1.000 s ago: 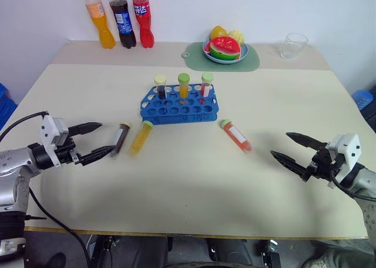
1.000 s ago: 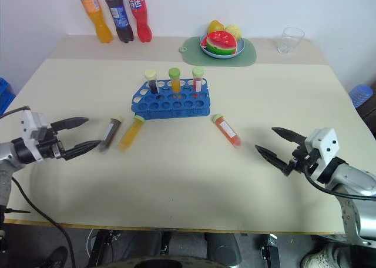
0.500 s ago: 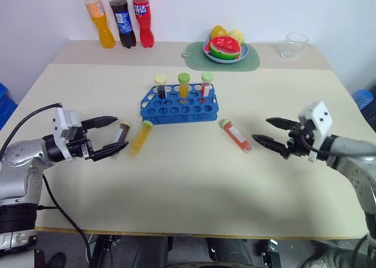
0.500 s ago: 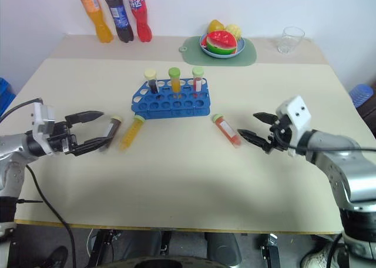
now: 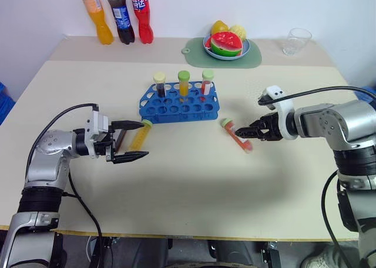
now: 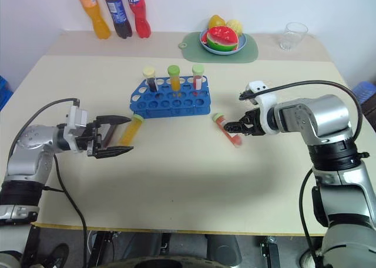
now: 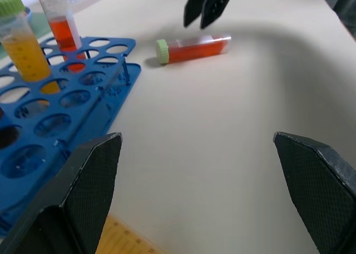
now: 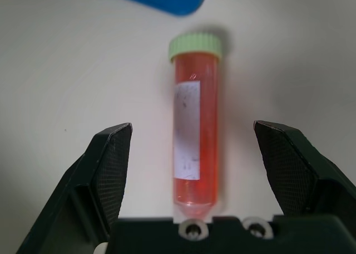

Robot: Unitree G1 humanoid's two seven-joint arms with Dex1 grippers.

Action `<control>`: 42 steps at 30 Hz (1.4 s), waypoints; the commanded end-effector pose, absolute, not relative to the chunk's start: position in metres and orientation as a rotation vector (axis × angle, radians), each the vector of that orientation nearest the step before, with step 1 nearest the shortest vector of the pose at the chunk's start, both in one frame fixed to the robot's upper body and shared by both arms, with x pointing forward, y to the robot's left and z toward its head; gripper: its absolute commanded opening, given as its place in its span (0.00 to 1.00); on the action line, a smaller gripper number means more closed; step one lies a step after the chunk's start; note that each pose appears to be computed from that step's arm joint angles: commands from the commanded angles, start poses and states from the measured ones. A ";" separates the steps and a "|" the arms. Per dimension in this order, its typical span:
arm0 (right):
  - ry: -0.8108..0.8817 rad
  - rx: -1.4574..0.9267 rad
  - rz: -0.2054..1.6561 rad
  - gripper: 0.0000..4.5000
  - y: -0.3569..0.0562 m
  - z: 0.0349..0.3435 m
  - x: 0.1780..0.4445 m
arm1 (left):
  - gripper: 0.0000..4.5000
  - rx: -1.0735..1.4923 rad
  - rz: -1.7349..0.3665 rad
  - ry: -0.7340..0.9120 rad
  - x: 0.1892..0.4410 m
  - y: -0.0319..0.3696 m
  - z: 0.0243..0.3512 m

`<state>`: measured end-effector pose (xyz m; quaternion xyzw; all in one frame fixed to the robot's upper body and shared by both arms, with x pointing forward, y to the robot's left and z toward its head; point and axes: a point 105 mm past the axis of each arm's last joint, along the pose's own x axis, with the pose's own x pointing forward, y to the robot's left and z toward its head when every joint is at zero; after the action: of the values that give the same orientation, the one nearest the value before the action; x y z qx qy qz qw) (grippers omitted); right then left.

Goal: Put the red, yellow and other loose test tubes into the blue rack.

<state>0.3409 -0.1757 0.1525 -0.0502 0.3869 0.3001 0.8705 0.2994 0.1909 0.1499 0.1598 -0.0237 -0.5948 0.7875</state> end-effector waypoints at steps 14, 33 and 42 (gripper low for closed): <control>0.904 -0.166 0.525 0.73 -0.151 0.124 0.372 | 1.00 0.342 -1.228 -0.073 0.287 0.196 0.152; 0.263 -0.222 1.047 0.17 -0.120 0.187 0.325 | 1.00 0.302 -1.083 -0.087 0.279 0.210 0.152; -0.327 -0.175 0.870 0.17 -0.103 0.234 0.355 | 1.00 0.275 -0.974 -0.110 0.292 0.219 0.151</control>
<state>0.3473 -0.1002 0.2184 -0.0588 -0.0966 0.4533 0.8842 0.2870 0.2140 0.1434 0.1274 -0.0329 -0.4880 0.8629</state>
